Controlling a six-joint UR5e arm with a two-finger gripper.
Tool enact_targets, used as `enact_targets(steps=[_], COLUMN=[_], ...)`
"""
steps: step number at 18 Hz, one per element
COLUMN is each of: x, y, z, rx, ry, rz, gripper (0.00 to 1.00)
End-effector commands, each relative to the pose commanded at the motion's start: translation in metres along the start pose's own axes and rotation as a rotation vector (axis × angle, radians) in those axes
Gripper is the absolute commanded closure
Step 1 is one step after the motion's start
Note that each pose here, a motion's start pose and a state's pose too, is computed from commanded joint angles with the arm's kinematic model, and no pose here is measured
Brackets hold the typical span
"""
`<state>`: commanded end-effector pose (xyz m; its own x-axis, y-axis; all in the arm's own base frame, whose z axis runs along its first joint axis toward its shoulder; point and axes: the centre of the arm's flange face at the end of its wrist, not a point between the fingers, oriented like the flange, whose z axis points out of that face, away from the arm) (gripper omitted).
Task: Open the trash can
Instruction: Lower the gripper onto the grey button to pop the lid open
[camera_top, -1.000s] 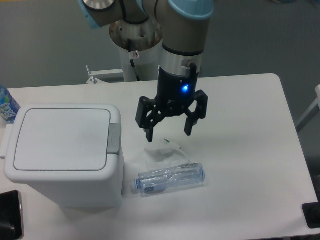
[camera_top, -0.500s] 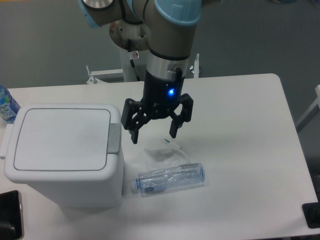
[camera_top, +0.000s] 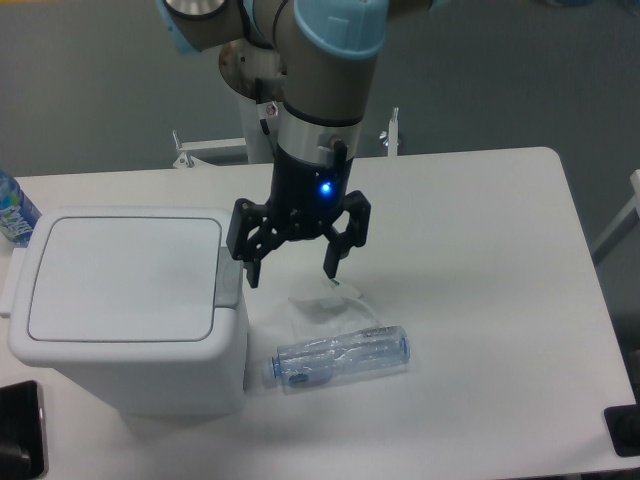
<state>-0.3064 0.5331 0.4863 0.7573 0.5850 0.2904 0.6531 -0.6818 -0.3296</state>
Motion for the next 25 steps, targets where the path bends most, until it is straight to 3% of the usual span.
enact_targets(steps=[25], x=[0.0012], y=[0.0029], z=[0.0081], rx=[-0.013], ry=[0.002], rz=[0.002], gripper=[0.00])
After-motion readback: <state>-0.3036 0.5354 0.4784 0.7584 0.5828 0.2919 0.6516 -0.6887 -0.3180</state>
